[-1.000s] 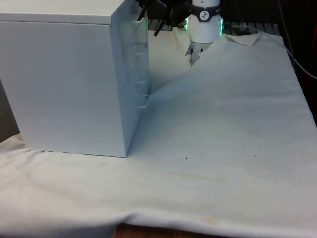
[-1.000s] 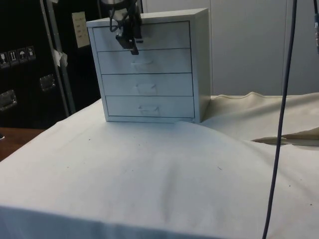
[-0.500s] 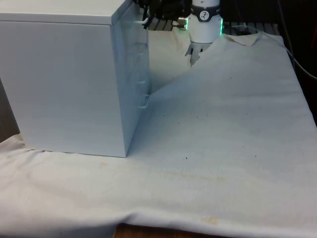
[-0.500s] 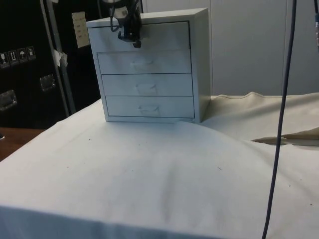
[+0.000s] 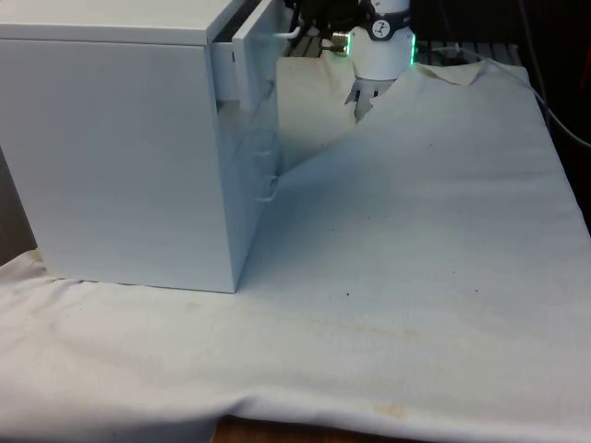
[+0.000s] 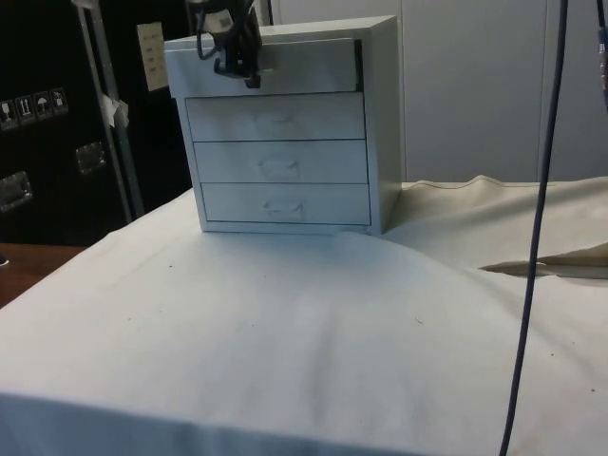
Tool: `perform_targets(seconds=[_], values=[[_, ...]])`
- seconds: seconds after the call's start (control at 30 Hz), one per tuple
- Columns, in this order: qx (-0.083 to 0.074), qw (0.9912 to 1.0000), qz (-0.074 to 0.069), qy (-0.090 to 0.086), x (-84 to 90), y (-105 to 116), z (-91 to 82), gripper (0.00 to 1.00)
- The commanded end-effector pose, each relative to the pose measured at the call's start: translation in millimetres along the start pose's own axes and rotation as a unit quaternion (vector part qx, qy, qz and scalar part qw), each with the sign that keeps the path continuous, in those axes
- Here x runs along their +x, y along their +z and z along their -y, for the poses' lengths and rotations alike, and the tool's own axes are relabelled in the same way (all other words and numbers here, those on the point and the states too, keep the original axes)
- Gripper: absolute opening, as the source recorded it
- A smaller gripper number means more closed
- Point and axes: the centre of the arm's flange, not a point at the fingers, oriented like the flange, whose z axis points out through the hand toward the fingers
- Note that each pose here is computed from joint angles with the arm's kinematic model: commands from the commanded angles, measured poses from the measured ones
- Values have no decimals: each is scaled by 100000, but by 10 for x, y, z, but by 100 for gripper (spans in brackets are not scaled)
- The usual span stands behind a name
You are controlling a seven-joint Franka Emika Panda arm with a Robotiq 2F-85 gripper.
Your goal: Open the drawer, then close it.
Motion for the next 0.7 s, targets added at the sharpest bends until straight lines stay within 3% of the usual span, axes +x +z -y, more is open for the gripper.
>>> perform_targets(seconds=[0.0,0.17,0.2,0.23,0.43,0.67], values=[[-420,99999,-56,73,6,-30,-1,0],[-1520,99988,46,-16,6,-100,105,0],[-847,99996,-54,-45,2,-71,87,0],[-1682,99986,78,-68,3,-114,125,0],[-2750,99962,116,-191,-1,-190,260,0],[-2877,99959,54,-41,-1,-252,402,0]])
